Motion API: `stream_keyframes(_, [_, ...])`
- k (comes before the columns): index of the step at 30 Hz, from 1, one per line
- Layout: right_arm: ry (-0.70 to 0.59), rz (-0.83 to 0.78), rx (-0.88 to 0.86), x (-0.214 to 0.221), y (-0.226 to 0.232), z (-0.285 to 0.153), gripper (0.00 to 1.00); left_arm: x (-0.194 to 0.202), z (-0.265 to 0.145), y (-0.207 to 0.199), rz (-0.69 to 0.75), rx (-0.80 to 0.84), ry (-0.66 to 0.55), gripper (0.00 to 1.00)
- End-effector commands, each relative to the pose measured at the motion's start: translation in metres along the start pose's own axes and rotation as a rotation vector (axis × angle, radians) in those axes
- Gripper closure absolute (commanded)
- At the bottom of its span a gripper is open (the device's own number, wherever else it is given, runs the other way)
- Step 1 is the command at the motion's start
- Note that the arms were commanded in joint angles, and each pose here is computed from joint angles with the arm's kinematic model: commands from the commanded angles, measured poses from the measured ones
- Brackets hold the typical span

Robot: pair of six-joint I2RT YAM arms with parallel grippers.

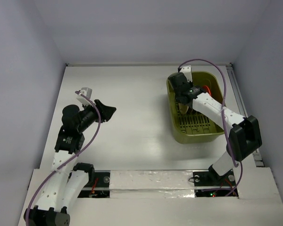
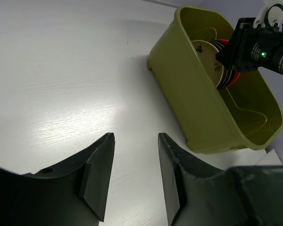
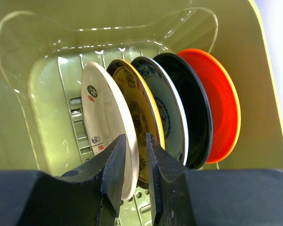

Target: Unload the plates from the dish rack

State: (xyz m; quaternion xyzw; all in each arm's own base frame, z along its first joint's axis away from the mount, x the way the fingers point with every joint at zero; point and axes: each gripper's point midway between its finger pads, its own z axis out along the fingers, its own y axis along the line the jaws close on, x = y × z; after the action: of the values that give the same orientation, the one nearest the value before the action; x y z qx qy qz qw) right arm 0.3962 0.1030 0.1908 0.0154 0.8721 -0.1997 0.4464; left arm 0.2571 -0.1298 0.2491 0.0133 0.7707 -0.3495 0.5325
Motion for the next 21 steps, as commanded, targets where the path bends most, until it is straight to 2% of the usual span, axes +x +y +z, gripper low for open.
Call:
stream_keyframes(1, [-0.031,0.043,0.009,-0.008,-0.002,-0.001,0.71,-0.021,-0.003,-0.015,0.031,0.048,-0.058,0.61])
stream_keyframes(6, [-0.015,0.044,0.018,0.000,0.000,0.008,0.77,-0.020,-0.003,-0.015,0.030,0.049,-0.056,0.61])
stream_keyframes(8, [-0.014,0.042,0.028,0.000,-0.002,0.008,0.84,-0.021,-0.003,-0.015,0.031,0.050,-0.057,0.61])
stream_keyframes(16, [-0.085,0.091,0.027,-0.031,-0.023,-0.017,0.99,-0.021,-0.004,-0.016,0.031,0.054,-0.058,0.61])
stream_keyframes(21, [-0.107,0.093,0.019,-0.043,-0.034,-0.030,1.00,-0.026,-0.004,-0.017,0.040,0.059,-0.080,0.61])
